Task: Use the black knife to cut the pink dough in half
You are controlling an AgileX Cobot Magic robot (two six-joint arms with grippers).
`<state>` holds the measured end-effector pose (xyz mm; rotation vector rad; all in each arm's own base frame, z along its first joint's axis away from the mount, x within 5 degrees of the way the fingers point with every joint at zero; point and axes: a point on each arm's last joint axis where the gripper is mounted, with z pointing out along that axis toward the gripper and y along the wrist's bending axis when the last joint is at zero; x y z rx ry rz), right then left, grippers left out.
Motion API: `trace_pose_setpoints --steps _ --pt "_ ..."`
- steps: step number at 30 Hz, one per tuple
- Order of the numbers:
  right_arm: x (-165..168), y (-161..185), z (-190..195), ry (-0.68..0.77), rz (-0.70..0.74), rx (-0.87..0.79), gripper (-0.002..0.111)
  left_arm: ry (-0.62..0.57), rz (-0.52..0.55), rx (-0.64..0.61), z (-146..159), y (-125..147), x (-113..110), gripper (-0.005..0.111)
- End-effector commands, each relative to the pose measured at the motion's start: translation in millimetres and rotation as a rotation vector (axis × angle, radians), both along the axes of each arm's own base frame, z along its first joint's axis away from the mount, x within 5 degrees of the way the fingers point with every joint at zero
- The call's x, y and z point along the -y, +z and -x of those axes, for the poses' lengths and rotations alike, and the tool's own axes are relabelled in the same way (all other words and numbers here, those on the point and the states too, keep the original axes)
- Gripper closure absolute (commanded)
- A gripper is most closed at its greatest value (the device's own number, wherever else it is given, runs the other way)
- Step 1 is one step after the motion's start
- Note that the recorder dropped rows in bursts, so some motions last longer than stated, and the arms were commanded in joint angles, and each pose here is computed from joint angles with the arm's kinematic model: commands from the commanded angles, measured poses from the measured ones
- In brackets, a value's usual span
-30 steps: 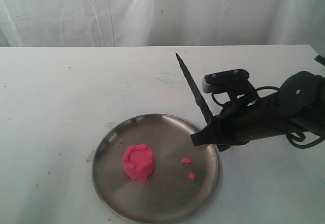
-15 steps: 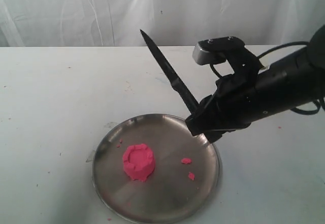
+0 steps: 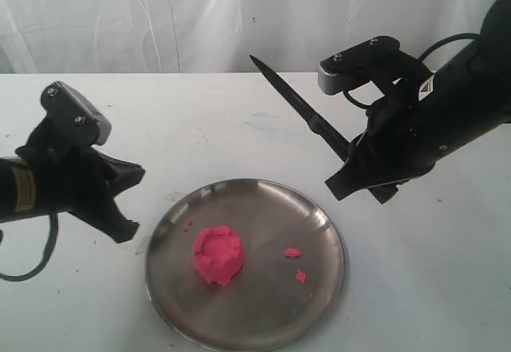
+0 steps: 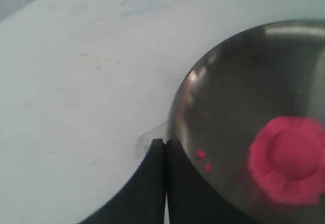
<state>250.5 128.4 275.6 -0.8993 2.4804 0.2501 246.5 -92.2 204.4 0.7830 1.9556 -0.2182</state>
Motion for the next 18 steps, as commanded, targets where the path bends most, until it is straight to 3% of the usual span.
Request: trace_pose_setpoints --steps 1,3,6,12,15,18 --pt "-1 1 -4 -0.017 -0.010 0.027 0.108 -0.185 0.082 -0.038 1 20 35 0.107" --pt "-2 0 -6 -0.023 -0.015 0.032 0.108 -0.275 0.013 -0.040 2 24 43 0.107" --pt "-5 -8 -13 -0.028 -0.012 0.038 0.108 -0.297 0.003 -0.122 -2 15 49 0.107" --pt "-9 -37 -24 -0.025 0.035 -0.054 0.108 -0.319 -0.033 -0.282 -11 -29 55 0.107" --pt "-10 -43 -24 -0.020 0.052 -0.096 0.108 -0.231 -0.053 -0.280 -19 -30 51 0.107" --pt "-9 -45 -20 -0.009 0.062 -0.131 0.108 0.008 0.157 -0.359 -32 -9 50 0.107"
